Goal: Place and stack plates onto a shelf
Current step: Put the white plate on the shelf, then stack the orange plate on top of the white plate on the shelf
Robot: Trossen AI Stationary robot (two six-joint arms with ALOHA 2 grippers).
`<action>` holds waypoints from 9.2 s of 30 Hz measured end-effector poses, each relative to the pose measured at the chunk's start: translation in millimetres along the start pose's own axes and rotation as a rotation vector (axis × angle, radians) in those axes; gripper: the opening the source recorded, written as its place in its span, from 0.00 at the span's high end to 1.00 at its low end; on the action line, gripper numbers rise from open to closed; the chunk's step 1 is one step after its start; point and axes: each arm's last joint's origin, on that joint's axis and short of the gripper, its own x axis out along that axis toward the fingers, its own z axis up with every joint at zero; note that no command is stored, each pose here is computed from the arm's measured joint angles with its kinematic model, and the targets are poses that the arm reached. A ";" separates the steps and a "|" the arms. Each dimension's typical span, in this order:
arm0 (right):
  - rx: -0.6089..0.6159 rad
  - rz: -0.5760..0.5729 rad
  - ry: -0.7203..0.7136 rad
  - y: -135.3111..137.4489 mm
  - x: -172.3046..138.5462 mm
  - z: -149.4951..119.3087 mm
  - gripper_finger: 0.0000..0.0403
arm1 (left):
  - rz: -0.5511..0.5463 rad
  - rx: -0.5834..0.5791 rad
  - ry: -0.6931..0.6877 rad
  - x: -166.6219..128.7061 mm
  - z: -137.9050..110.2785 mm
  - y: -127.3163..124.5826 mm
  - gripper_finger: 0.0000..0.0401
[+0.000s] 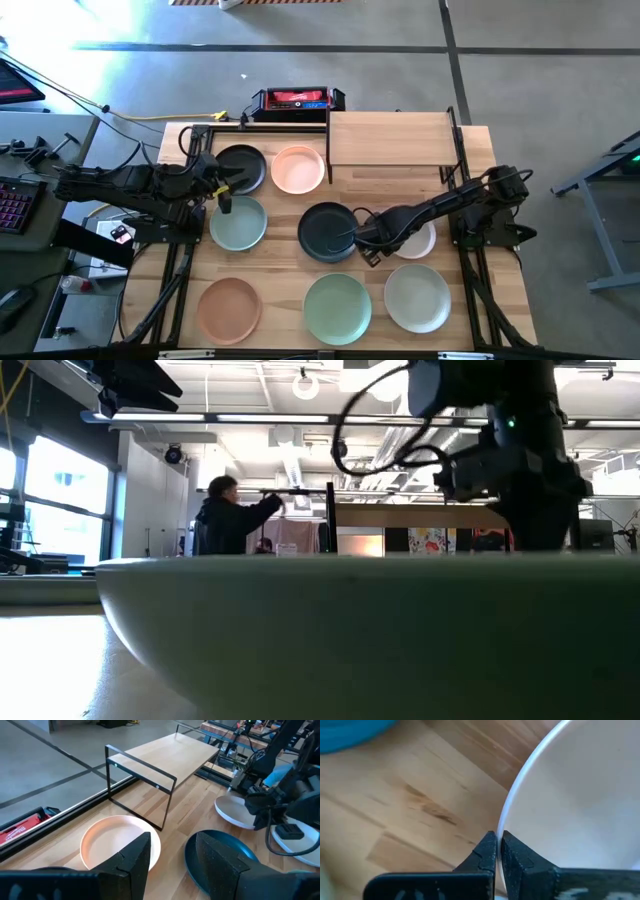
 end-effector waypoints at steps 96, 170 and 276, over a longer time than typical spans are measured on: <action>-0.502 -0.336 -0.382 -168.5 -156.5 48.0 1.00 | 0.116 -0.109 -0.066 -0.1 1.9 3.3 0.63; -0.417 0.200 -0.706 -168.7 -252.9 46.1 0.76 | -0.006 0.196 -0.084 60.6 15.1 -26.1 0.63; -0.402 0.292 -0.763 -155.0 -275.0 28.4 0.76 | 0.114 0.808 0.765 231.8 -44.3 -20.0 0.99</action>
